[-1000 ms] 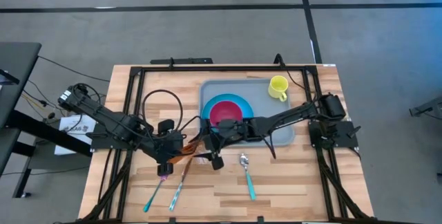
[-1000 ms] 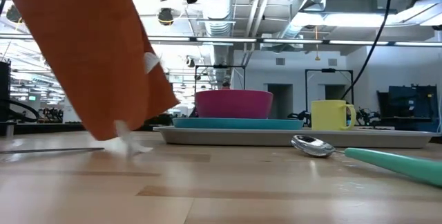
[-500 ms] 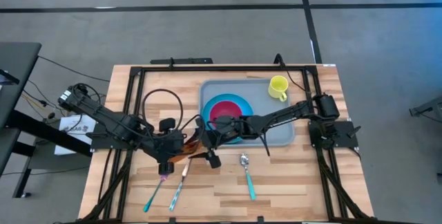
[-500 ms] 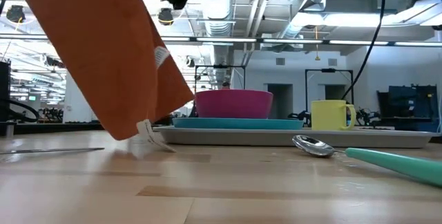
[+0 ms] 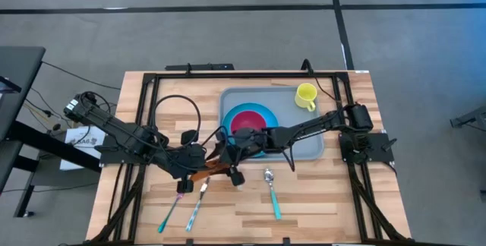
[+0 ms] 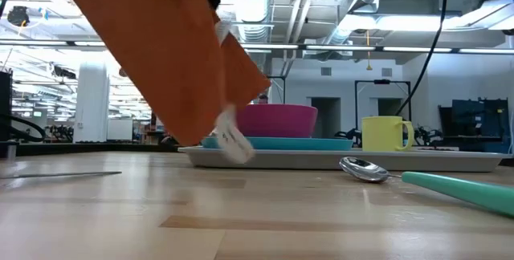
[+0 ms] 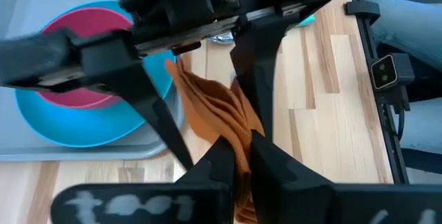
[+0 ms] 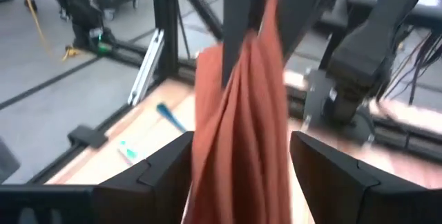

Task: Set up tray
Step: Put the orange napkin on top of the gray tray to the right of the blue plate

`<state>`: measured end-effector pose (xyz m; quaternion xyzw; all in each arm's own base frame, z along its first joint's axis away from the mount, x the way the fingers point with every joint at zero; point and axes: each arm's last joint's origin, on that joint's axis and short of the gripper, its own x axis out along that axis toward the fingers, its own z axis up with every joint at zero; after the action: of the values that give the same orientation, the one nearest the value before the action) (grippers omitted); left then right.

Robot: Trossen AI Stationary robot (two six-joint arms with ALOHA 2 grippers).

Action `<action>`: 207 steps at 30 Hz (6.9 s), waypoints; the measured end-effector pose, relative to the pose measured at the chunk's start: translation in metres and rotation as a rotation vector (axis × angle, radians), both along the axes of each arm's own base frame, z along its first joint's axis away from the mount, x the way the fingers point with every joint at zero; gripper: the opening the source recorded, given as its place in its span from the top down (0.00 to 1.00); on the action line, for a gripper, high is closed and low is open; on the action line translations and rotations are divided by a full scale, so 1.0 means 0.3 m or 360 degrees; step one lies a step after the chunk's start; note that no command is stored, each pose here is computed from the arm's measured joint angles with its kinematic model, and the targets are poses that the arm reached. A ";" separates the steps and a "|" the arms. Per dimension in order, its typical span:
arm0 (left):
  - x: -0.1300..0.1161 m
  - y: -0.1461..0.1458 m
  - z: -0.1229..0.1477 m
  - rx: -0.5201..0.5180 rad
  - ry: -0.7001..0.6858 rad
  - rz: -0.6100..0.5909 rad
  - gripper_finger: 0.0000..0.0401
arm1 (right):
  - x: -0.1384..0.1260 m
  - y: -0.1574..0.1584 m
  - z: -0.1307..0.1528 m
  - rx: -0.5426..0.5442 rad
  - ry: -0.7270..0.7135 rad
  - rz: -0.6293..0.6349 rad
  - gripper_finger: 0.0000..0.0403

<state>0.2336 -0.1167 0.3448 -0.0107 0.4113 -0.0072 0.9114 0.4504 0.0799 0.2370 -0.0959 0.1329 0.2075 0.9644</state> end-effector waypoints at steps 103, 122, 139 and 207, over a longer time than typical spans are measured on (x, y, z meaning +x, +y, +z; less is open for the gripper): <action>0.003 0.011 0.004 0.0035 -0.0087 0.0242 0.69 | -0.902 -0.239 -0.352 -0.1663 0.0673 -0.0787 0.89; 0.003 0.011 0.004 0.0030 -0.0083 0.0237 0.69 | -0.907 -0.209 -0.340 -0.1252 0.0633 -0.1006 0.58; 0.003 0.011 0.004 0.0037 -0.0085 0.0234 0.69 | -0.912 -0.128 -0.301 -0.1130 0.0752 -0.0845 0.52; 0.007 0.023 0.007 0.0181 -0.0132 0.0266 0.69 | -0.971 -0.133 -0.301 0.0301 0.1292 -0.1978 1.00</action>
<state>0.2357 -0.1097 0.3468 0.0072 0.3707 0.0918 0.9242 0.1592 0.0401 0.1466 0.1645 0.4897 -0.3461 0.7832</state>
